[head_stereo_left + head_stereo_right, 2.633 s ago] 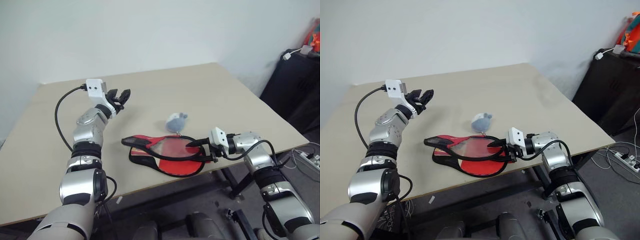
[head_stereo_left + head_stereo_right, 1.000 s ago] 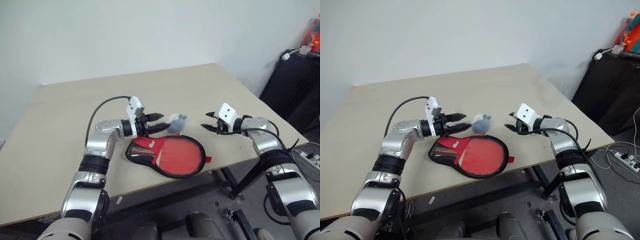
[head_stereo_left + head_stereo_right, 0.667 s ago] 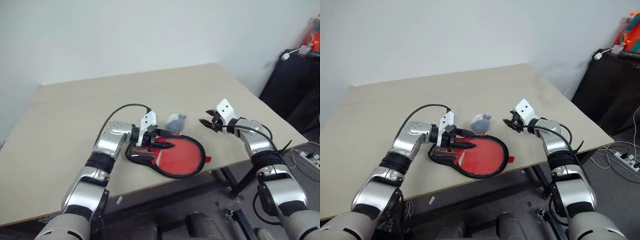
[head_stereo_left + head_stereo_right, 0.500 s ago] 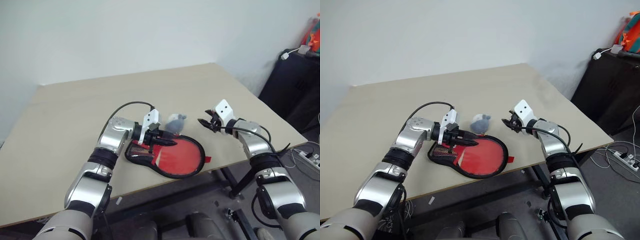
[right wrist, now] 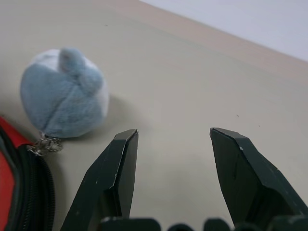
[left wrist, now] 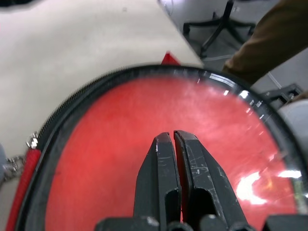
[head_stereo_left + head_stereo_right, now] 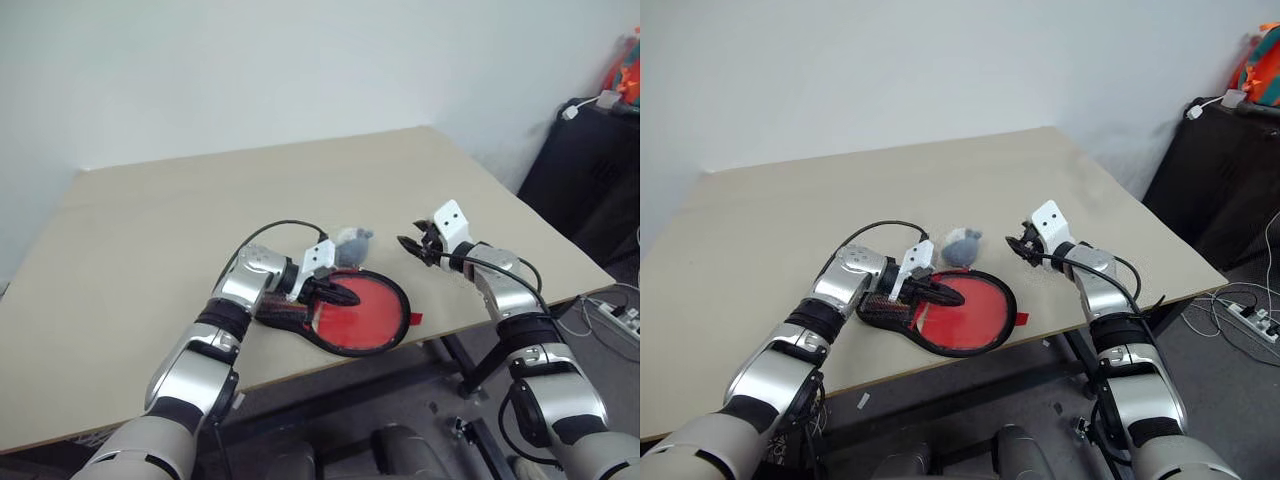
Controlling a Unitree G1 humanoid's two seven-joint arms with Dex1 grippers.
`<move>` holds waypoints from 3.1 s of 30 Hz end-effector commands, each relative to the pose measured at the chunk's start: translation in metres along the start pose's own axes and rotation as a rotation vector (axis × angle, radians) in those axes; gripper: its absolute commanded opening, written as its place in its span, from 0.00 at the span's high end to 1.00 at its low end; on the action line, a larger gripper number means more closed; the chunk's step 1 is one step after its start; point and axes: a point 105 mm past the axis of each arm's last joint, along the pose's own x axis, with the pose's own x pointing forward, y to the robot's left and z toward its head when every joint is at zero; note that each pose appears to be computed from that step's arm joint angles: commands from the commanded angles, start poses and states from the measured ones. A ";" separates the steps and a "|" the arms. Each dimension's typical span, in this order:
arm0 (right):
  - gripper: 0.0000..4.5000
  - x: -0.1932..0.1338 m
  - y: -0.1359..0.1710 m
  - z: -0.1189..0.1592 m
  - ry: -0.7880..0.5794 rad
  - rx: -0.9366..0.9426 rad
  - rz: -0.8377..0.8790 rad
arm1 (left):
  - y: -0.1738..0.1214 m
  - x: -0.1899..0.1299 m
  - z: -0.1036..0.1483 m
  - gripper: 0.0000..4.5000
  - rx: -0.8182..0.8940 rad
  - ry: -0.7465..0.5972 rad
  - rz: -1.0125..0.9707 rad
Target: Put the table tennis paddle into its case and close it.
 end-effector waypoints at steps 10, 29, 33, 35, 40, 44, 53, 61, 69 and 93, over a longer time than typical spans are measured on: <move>0.42 0.003 -0.013 0.033 -0.106 0.264 -0.061 | 0.010 0.005 -0.006 0.99 0.043 0.061 0.061; 0.02 0.027 0.026 0.048 -0.063 0.300 0.154 | 0.009 0.005 -0.012 1.00 -0.009 0.046 0.070; 0.02 0.035 0.025 0.050 -0.065 0.427 0.153 | 0.008 0.004 -0.013 1.00 -0.019 0.051 0.061; 0.02 0.038 0.027 0.052 -0.067 0.464 0.170 | 0.008 0.003 -0.013 1.00 -0.020 0.053 0.059; 0.02 0.046 0.036 0.049 -0.034 0.484 0.198 | 0.008 0.002 -0.013 1.00 -0.020 0.058 0.060; 0.02 0.051 0.042 0.049 -0.027 0.507 0.216 | 0.009 0.002 -0.012 1.00 -0.018 0.060 0.062; 0.02 0.059 0.056 0.045 -0.003 0.501 0.249 | 0.009 0.001 -0.014 1.00 -0.022 0.064 0.063; 0.02 0.066 0.065 0.029 0.068 0.481 0.208 | 0.009 0.001 -0.013 1.00 -0.028 0.061 0.063; 0.02 0.070 0.068 0.026 0.084 0.476 0.191 | 0.007 0.002 -0.020 1.00 -0.036 0.065 0.071; 0.05 0.069 0.070 0.020 0.091 0.493 0.199 | 0.002 0.008 -0.038 1.00 -0.092 0.070 0.087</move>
